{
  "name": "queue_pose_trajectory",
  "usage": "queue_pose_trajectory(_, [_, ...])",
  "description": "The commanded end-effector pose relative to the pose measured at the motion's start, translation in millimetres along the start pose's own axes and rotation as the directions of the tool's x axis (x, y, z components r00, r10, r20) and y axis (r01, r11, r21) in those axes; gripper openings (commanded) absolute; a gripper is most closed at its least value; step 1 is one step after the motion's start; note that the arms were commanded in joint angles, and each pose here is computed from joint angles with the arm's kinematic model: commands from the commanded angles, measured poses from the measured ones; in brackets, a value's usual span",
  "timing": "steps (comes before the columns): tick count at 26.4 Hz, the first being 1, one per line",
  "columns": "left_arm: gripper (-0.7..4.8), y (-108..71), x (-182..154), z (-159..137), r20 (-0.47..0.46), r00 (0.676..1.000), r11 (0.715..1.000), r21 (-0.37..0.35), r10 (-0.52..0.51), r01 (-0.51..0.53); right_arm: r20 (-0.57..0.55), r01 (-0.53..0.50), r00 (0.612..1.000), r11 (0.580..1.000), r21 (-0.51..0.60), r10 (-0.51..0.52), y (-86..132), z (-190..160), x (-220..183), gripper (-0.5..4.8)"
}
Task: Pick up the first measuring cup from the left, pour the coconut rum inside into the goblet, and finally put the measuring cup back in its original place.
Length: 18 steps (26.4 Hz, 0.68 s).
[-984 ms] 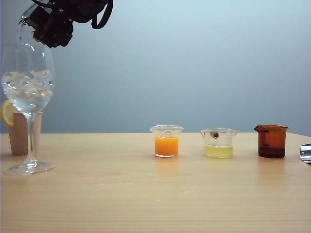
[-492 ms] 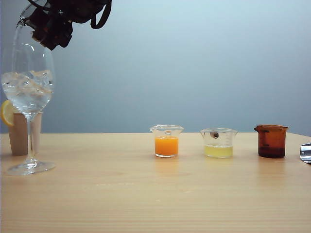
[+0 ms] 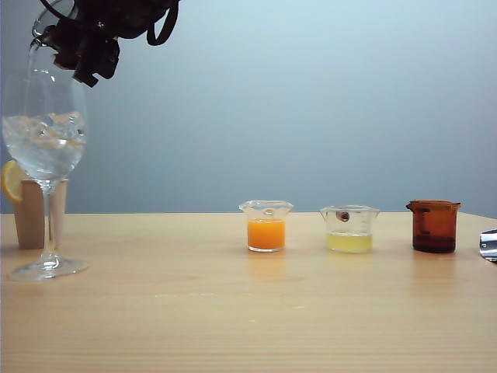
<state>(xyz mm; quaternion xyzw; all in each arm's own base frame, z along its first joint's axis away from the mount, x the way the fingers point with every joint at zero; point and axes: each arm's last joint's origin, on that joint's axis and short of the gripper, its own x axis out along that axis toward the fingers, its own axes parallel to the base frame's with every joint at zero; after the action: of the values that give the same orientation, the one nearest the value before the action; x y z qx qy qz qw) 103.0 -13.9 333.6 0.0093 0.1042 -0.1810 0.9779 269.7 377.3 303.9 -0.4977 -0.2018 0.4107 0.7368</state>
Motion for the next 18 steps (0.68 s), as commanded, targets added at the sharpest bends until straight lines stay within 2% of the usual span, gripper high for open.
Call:
queue_pose_trajectory(1, [-0.05,-0.7,-2.0,1.5,-0.003,1.000,1.000,-0.001,-0.005,0.005,0.017,0.034,0.999,0.999,-0.008,-0.034,-5.3,3.8,-1.2,-0.01])
queue_pose_trajectory(15, [-0.05,-1.0,-2.1,-2.9,-0.047,0.999,1.000,-0.015,-0.008,0.007,0.016,0.033,0.999,0.997,-0.064,-0.032,-5.1,3.7,-1.2,-0.01])
queue_pose_trajectory(18, [-0.05,-1.0,-2.1,-2.9,-0.047,0.999,1.000,-0.016,-0.009,0.008,0.016,0.032,0.999,0.994,-0.105,-0.030,-5.0,3.7,-1.2,-0.01])
